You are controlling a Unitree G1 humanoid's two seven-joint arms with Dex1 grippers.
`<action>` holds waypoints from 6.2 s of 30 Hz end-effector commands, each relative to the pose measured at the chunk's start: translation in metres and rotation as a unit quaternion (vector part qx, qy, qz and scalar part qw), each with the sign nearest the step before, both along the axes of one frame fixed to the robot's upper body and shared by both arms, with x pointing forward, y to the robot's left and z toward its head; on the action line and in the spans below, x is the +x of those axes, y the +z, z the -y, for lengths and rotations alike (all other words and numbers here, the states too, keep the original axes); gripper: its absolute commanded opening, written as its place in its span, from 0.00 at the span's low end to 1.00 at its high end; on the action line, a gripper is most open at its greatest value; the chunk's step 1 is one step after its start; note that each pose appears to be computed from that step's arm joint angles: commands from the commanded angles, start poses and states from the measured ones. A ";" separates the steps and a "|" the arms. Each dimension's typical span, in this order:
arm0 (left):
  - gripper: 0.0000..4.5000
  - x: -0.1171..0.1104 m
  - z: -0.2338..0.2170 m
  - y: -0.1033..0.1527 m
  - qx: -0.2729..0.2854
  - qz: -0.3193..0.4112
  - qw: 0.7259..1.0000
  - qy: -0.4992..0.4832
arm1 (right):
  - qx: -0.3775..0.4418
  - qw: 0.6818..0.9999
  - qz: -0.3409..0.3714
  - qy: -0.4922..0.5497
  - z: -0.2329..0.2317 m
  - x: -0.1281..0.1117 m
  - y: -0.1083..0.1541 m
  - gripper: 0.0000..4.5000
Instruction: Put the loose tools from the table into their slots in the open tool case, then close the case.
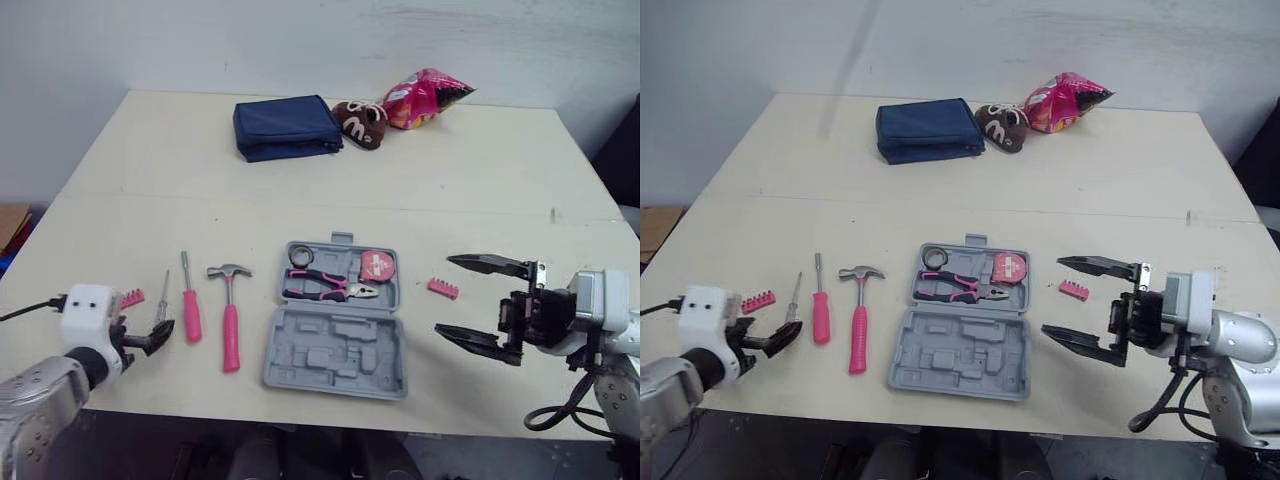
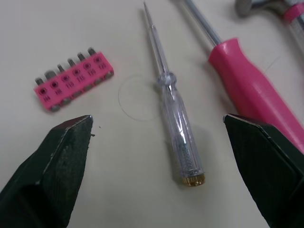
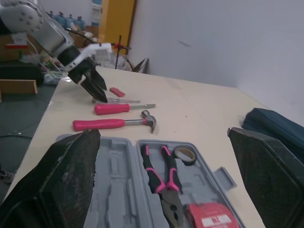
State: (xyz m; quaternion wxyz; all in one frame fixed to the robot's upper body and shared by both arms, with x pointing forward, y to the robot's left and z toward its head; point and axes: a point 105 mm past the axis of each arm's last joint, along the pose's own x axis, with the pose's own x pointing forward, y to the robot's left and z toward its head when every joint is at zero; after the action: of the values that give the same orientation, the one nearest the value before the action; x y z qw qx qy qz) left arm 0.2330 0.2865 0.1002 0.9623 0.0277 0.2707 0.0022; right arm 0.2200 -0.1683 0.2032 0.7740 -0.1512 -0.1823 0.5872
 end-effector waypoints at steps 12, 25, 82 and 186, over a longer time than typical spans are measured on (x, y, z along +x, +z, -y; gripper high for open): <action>0.99 0.024 0.023 -0.021 0.000 -0.037 0.999 -0.020 | 0.000 1.000 0.026 -0.015 -0.006 -0.008 0.009 1.00; 0.23 0.011 0.017 -0.048 -0.033 -0.091 0.995 0.000 | -0.006 0.999 0.032 -0.034 -0.003 -0.008 0.008 1.00; 0.01 0.041 0.226 0.040 0.215 -0.029 0.685 -0.696 | -0.059 0.993 0.004 -0.106 0.025 -0.024 -0.023 1.00; 0.01 0.050 0.214 -0.074 0.082 -0.105 0.777 -0.615 | -0.048 0.991 0.000 -0.128 0.028 -0.039 -0.041 1.00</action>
State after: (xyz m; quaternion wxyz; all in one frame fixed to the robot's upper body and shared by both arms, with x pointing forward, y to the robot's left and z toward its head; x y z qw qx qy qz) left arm 0.2933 0.0500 0.0842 0.7354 0.2684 0.1724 -0.5978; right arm 0.1837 -0.1993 0.1507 0.8388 -0.1987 -0.1107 0.4946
